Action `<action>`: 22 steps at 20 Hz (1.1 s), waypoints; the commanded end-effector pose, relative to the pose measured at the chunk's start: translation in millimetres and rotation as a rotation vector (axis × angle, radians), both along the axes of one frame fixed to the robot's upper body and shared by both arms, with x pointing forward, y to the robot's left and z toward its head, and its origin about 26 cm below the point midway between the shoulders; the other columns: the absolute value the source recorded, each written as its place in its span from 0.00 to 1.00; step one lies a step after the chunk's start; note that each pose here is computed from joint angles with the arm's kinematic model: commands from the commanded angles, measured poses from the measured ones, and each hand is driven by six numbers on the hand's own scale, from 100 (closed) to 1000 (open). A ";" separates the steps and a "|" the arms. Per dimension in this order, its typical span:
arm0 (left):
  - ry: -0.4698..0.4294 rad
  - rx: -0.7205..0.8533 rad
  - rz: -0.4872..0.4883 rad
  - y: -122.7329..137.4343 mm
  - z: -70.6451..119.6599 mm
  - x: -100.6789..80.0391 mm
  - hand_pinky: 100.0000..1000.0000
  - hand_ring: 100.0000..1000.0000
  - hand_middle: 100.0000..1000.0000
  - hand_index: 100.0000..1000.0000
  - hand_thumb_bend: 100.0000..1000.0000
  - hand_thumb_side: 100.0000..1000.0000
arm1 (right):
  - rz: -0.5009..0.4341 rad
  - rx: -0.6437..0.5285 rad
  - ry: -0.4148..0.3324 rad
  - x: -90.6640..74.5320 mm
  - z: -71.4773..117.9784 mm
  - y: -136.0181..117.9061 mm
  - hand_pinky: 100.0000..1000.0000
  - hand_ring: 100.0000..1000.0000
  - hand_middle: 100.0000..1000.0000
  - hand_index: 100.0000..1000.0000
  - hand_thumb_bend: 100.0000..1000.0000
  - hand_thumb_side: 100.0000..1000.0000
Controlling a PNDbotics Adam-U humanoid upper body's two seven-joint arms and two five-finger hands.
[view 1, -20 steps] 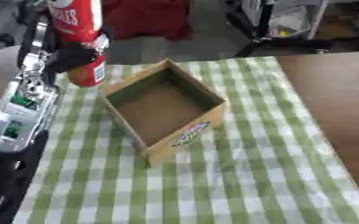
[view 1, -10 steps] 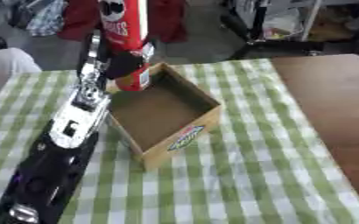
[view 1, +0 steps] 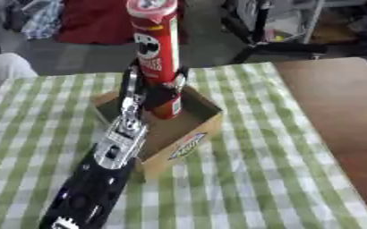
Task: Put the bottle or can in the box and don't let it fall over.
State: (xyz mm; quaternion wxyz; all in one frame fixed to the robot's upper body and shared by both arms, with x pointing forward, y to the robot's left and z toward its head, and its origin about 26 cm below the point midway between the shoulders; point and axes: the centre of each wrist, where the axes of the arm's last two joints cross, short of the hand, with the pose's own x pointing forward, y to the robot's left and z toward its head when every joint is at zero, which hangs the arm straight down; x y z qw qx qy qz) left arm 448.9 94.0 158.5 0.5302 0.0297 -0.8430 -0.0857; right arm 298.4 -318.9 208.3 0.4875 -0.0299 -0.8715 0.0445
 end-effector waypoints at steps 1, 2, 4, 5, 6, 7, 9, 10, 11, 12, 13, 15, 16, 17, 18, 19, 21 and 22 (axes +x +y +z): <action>-0.045 0.015 0.002 -2.2 1.7 3.5 0.64 0.65 0.60 0.41 0.00 0.05 | 0.021 -0.009 -0.041 -2.5 11.7 3.1 0.83 0.82 0.74 0.88 0.00 0.49; -0.049 0.016 0.002 -1.8 -1.3 4.2 0.66 0.71 0.67 0.43 0.00 0.06 | 0.022 -0.009 -0.041 -2.5 11.8 3.2 0.83 0.82 0.74 0.88 0.00 0.49; -0.056 0.037 0.009 -0.5 -6.0 5.7 0.69 0.75 0.70 0.44 0.02 0.07 | 0.023 -0.009 -0.040 -2.4 11.8 3.4 0.83 0.82 0.74 0.88 0.00 0.49; -0.061 0.052 0.015 0.1 -7.4 6.3 0.70 0.76 0.71 0.44 0.03 0.07 | 0.023 -0.009 -0.040 -2.4 11.8 3.5 0.83 0.82 0.74 0.88 0.00 0.49; -0.066 0.063 0.022 0.4 -8.3 6.8 0.70 0.76 0.71 0.44 0.03 0.07 | 0.023 -0.008 -0.040 -2.4 11.7 3.5 0.83 0.82 0.74 0.88 0.00 0.49; -0.071 0.068 0.028 0.7 -8.8 7.2 0.69 0.74 0.67 0.42 0.00 0.07 | 0.022 -0.008 -0.040 -2.4 11.7 3.5 0.83 0.82 0.74 0.88 0.00 0.49; -0.078 0.068 0.042 1.6 -8.6 7.7 0.69 0.73 0.67 0.42 0.00 0.08 | 0.022 -0.007 -0.039 -2.4 11.7 3.5 0.83 0.82 0.74 0.88 0.00 0.49; -0.080 0.067 0.048 2.2 -8.6 7.9 0.69 0.74 0.69 0.43 0.01 0.08 | 0.022 -0.006 -0.039 -2.4 11.7 3.5 0.83 0.82 0.74 0.88 0.00 0.49; -0.080 0.067 0.055 2.9 -8.7 8.3 0.70 0.75 0.70 0.44 0.02 0.09 | 0.023 -0.006 -0.039 -2.4 11.7 3.6 0.83 0.82 0.74 0.88 0.00 0.49; -0.080 0.066 0.060 3.5 -9.0 8.5 0.70 0.75 0.71 0.44 0.03 0.10 | 0.023 -0.006 -0.038 -2.4 11.7 3.6 0.83 0.82 0.74 0.88 0.00 0.49; -0.078 0.066 0.065 4.1 -9.5 8.8 0.74 0.83 0.81 0.55 0.17 0.21 | 0.023 -0.006 -0.038 -2.4 11.7 3.6 0.83 0.82 0.74 0.88 0.00 0.49; -0.074 0.073 0.077 6.1 -9.7 9.8 0.79 0.94 0.92 0.77 0.32 0.43 | 0.022 -0.006 -0.038 -2.5 11.6 3.5 0.83 0.82 0.74 0.88 0.00 0.49; -0.075 0.081 0.088 7.2 -9.0 10.5 0.79 0.94 0.93 0.78 0.32 0.45 | 0.022 -0.006 -0.037 -2.5 11.6 3.5 0.83 0.82 0.74 0.88 0.00 0.50; -0.078 0.092 0.100 8.4 -7.8 11.2 0.83 1.00 0.98 0.87 0.39 0.57 | 0.022 -0.006 -0.037 -2.5 11.5 3.5 0.83 0.82 0.74 0.88 0.00 0.50; -0.082 0.105 0.116 10.2 -6.2 12.1 0.84 1.00 0.99 0.88 0.42 0.61 | 0.021 -0.006 -0.037 -2.6 11.4 3.5 0.83 0.82 0.74 0.88 0.00 0.50; -0.084 0.117 0.132 11.6 -4.9 12.8 0.86 1.00 1.00 0.91 0.46 0.65 | 0.021 -0.005 -0.036 -2.6 11.3 3.4 0.83 0.82 0.74 0.88 0.00 0.50; -0.076 0.147 0.171 15.0 -3.3 14.6 0.85 1.00 0.99 0.90 0.46 0.65 | 0.020 -0.006 -0.034 -2.7 10.9 3.3 0.83 0.82 0.74 0.88 0.00 0.50; -0.070 0.157 0.189 16.0 -2.5 15.2 0.85 1.00 0.99 0.90 0.47 0.65 | 0.020 -0.006 -0.033 -2.7 10.7 3.2 0.83 0.82 0.74 0.88 0.00 0.50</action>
